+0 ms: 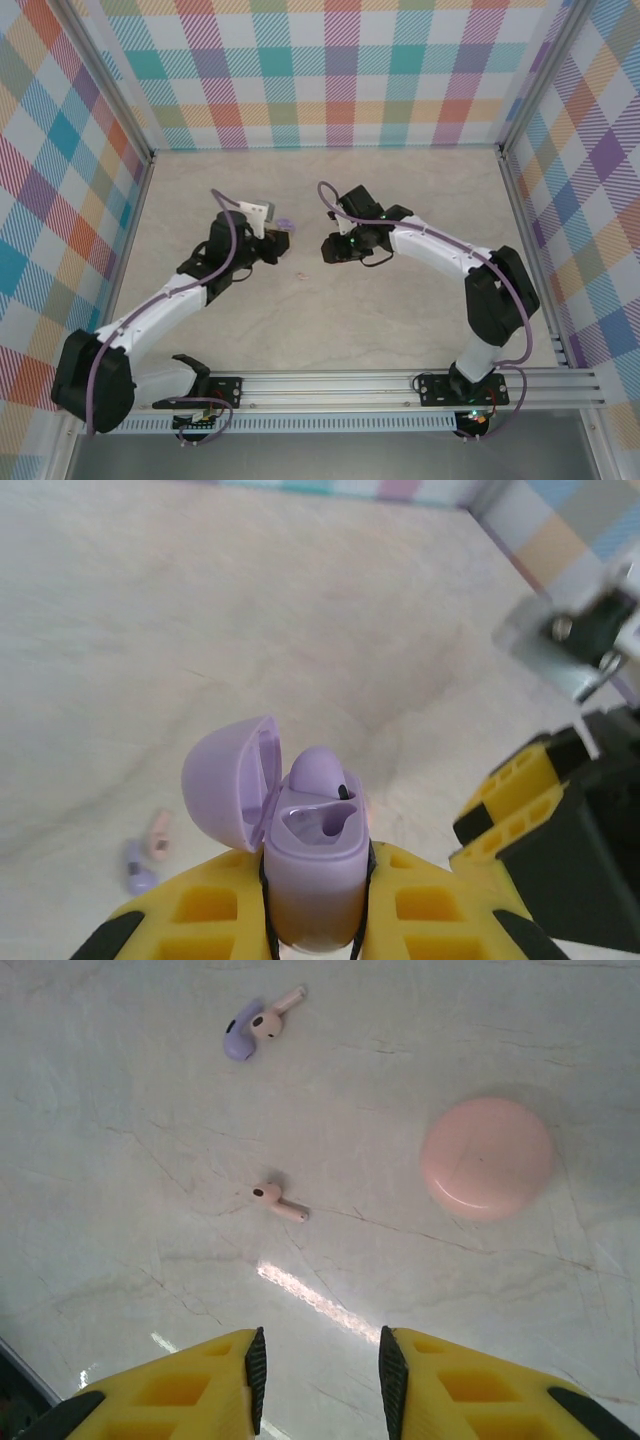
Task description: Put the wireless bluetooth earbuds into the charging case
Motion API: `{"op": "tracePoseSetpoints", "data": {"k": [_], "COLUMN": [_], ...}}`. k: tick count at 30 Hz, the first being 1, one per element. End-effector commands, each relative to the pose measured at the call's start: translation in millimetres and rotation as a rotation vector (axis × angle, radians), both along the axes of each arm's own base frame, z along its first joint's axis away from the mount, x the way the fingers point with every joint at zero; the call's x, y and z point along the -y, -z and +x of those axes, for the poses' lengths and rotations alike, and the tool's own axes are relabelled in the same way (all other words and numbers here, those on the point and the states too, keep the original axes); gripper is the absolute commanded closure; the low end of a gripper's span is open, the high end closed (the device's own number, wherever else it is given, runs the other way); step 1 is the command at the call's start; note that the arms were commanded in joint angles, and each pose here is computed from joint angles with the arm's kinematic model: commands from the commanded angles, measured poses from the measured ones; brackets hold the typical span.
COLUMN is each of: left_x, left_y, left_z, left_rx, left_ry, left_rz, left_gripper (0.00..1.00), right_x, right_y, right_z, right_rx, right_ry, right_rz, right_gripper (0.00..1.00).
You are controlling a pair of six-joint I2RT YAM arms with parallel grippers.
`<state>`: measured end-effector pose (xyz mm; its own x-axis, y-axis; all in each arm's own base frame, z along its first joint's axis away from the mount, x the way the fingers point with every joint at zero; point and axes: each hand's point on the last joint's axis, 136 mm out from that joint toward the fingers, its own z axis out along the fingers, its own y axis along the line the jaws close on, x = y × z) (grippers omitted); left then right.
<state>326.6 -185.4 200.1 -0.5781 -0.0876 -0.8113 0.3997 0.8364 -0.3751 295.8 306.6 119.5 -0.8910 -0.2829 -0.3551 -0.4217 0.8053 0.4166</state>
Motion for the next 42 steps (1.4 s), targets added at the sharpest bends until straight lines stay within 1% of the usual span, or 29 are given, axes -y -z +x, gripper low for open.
{"op": "tracePoseSetpoints", "data": {"k": [1, 5, 8, 12, 17, 25, 28, 35, 37, 42], "left_x": [-38, -70, -82, -87, -94, -95, -95, -96, -96, -96], "left_y": [-32, -57, -68, -75, -79, -78, -77, -75, -73, -73], "left_z": [1, -12, -23, -33, -38, -38, -38, -39, -40, -40], "left_rx": [-0.003, 0.015, 0.017, 0.006, 0.016, 0.015, 0.012, 0.006, 0.004, 0.004], "left_ry": [-0.162, -0.247, -0.273, -0.286, -0.315, -0.32, -0.318, -0.318, -0.316, -0.315], "left_rz": [-0.05, -0.066, -0.066, -0.069, -0.065, -0.064, -0.063, -0.053, -0.049, -0.048], "left_gripper": [1.0, 1.0, 1.0, 1.0, 1.0, 1.0, 1.0, 1.0, 1.0, 1.0], "right_x": [-21, -50, -70, -94, -115, -121, -120, -122, -121, -113], "right_y": [-1, 4, 9, 15, 33, 58, 67, 83, 87, 96], "right_z": [1, 6, 11, 16, 18, 21, 27, 44, 48, 60], "right_rx": [-0.025, -0.088, -0.104, -0.158, -0.224, -0.295, -0.292, -0.269, -0.263, -0.231], "right_ry": [-0.114, -0.186, -0.234, -0.292, -0.33, -0.322, -0.297, -0.246, -0.23, -0.189], "right_rz": [0.051, 0.118, 0.133, 0.155, 0.13, 0.096, 0.066, 0.016, -0.002, -0.072], "right_gripper": [0.64, 0.67, 0.69, 0.72, 0.72, 0.71, 0.68, 0.66, 0.63, 0.58]}}
